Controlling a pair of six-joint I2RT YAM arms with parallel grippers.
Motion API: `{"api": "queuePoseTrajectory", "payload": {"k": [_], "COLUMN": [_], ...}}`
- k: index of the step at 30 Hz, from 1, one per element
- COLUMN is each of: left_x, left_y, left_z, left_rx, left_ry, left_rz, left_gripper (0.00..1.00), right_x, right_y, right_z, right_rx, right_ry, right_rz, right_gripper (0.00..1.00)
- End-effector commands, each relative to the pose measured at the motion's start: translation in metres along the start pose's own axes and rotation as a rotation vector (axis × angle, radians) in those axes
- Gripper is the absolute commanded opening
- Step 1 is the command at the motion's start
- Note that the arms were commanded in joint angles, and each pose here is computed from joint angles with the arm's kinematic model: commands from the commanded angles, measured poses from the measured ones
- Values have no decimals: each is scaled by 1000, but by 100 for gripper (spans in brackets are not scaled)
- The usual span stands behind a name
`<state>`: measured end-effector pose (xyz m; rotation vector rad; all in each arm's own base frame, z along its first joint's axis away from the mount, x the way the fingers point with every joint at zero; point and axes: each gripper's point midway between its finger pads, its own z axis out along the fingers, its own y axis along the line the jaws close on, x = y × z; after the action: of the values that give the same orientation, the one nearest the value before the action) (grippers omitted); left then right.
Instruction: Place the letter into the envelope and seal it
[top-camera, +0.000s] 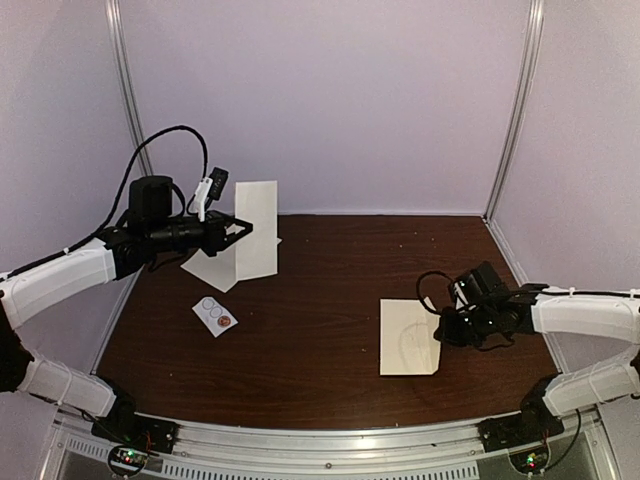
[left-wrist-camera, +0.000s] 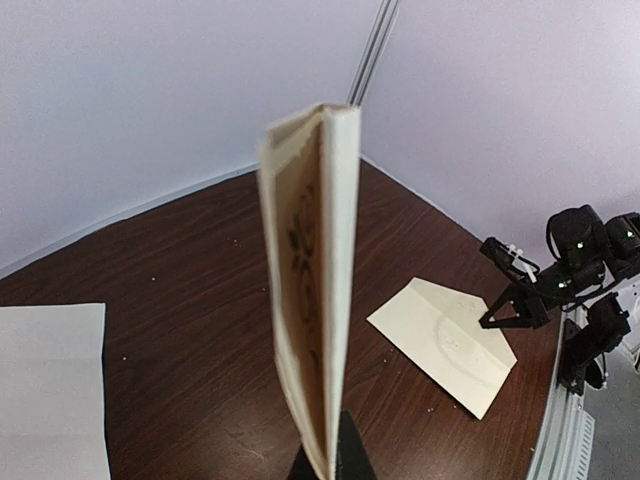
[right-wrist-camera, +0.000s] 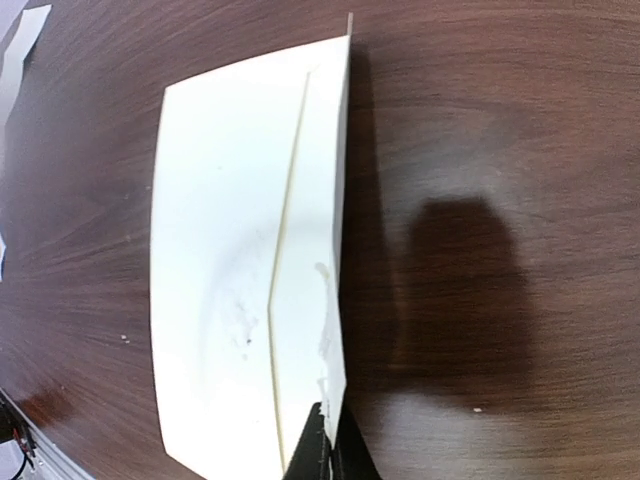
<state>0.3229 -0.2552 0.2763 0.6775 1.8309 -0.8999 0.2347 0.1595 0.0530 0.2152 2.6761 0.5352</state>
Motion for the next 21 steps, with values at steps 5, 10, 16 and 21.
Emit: {"api": "queuePoseTrajectory", "payload": {"k": [5,10,16,21], "left_x": [-11,-12,-11,-9], "left_y": [-5,-5,-5,-8], "left_z": [0,-1,-1,1], "left_rx": [22,19,20,48], "left_ry": [-42,-46,-45,-39], "left_rz": [23,25,22,17], "left_gripper": [0,0,0,0], "right_x": [-25,-31,-32,-30], "right_y": [73,109,147,153], "right_z": [7,24,40,52], "right_rx": [-119,-145,-209,-197], "right_ry": [-124,-137,-134,-114], "right_rz": [34,4,-14,-48], "right_gripper": [0,0,0,5]}}
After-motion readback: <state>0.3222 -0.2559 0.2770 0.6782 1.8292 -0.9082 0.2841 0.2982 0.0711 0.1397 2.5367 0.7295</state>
